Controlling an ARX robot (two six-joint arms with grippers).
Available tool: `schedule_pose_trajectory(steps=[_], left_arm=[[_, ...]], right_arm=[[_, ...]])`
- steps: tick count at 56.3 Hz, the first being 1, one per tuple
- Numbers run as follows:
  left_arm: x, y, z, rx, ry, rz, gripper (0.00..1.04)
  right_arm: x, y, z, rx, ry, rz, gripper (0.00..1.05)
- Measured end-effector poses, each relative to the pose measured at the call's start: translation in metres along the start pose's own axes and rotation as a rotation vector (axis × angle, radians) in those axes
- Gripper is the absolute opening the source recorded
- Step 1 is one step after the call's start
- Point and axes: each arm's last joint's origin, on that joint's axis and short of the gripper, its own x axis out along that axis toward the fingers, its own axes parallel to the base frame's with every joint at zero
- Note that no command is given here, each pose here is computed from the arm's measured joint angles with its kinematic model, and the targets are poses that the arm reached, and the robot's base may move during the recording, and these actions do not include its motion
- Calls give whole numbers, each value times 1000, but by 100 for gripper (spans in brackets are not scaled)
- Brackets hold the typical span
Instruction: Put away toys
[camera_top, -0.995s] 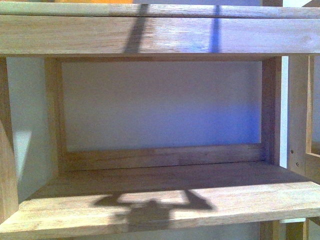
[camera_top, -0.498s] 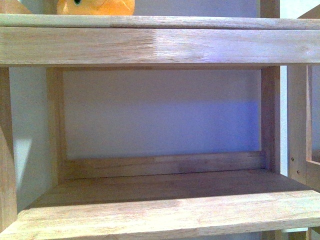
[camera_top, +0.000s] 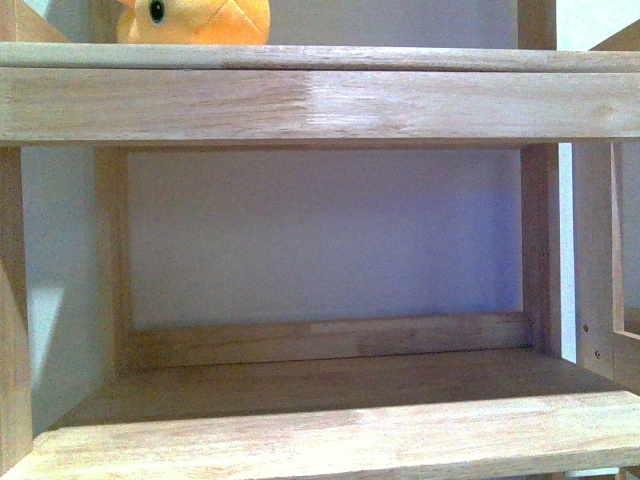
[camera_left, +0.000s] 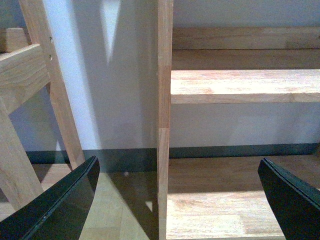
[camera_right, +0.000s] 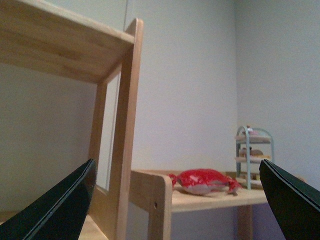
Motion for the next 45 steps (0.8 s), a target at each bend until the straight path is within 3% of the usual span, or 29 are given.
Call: schedule_pose_trajectory(steps=[17, 31, 45], left_arm=[[0, 0, 0, 0, 0, 0, 98], [0, 0, 0, 0, 0, 0, 99], [0, 0, 0, 0, 0, 0, 98]], right_arm=[[-20, -18, -39, 78, 113, 1, 98], [-51, -17, -72, 201, 179, 86, 98], [-97, -8, -119, 223, 346, 116, 98]])
